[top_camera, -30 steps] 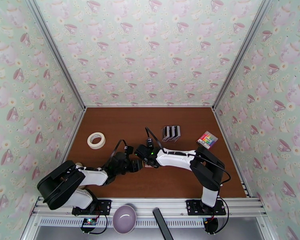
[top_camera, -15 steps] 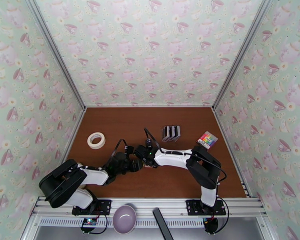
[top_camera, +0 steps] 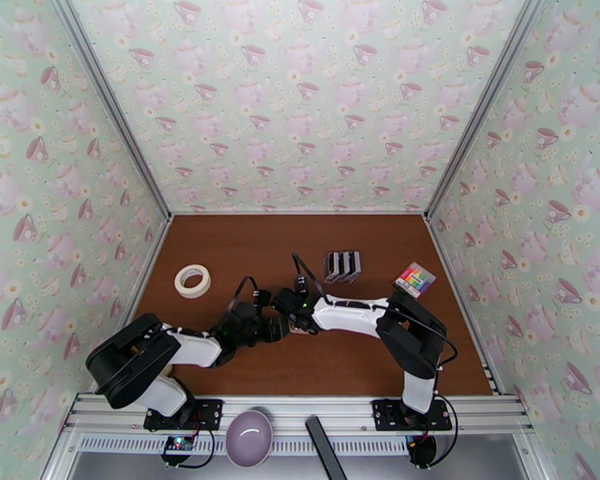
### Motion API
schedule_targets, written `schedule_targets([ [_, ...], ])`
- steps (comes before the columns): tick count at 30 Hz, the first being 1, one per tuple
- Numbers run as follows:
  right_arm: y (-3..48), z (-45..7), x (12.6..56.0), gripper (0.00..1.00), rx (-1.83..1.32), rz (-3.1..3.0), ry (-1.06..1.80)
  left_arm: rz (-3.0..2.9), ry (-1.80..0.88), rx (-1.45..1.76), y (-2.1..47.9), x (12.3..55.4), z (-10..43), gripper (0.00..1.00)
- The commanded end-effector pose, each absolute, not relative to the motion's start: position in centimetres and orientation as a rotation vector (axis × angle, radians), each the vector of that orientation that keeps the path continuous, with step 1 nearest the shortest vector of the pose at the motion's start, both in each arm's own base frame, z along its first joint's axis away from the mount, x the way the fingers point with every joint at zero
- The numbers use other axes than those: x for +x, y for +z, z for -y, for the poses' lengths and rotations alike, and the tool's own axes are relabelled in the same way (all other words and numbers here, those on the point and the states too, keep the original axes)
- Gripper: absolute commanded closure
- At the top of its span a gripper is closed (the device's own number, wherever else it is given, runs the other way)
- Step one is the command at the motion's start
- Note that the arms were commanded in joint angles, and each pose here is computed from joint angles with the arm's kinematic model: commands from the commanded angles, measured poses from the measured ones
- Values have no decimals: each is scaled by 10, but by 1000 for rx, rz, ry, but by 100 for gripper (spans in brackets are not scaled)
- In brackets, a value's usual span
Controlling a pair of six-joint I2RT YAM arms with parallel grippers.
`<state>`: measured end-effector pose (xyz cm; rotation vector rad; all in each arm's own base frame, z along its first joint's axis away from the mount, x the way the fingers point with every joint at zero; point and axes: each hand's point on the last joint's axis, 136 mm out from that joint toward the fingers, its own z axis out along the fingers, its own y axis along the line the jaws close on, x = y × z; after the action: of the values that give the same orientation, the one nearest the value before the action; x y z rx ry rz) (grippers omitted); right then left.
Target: Put the credit cards into the card holder
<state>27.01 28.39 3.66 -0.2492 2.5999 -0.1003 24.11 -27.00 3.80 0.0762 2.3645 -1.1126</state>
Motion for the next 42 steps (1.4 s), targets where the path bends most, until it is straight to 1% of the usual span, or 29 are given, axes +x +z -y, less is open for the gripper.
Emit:
schedule_targets([
  [1, 44, -291, 266, 87, -268, -2595, -16, -2560, -1043, 89, -1, 219, 265, 48],
  [6, 67, -291, 268, 87, -242, -2550, 75, -2590, -997, 83, -5, 225, 267, 48],
  [12, 86, -274, 272, 87, -176, -2533, 139, -2641, -870, 72, -13, 230, 260, 51],
  [22, 56, -244, 272, 86, -91, -2587, 171, -2765, -642, 146, -29, 232, 262, 58],
  [25, 52, -237, 273, 83, -75, -2590, 162, -2790, -611, 155, -33, 232, 263, 61],
  [30, 45, -225, 275, 80, -43, -2600, 141, -2790, -598, 151, -32, 232, 263, 64],
  [42, 32, -210, 274, 77, -31, -2628, 121, -2791, -635, 115, -31, 229, 265, 64],
])
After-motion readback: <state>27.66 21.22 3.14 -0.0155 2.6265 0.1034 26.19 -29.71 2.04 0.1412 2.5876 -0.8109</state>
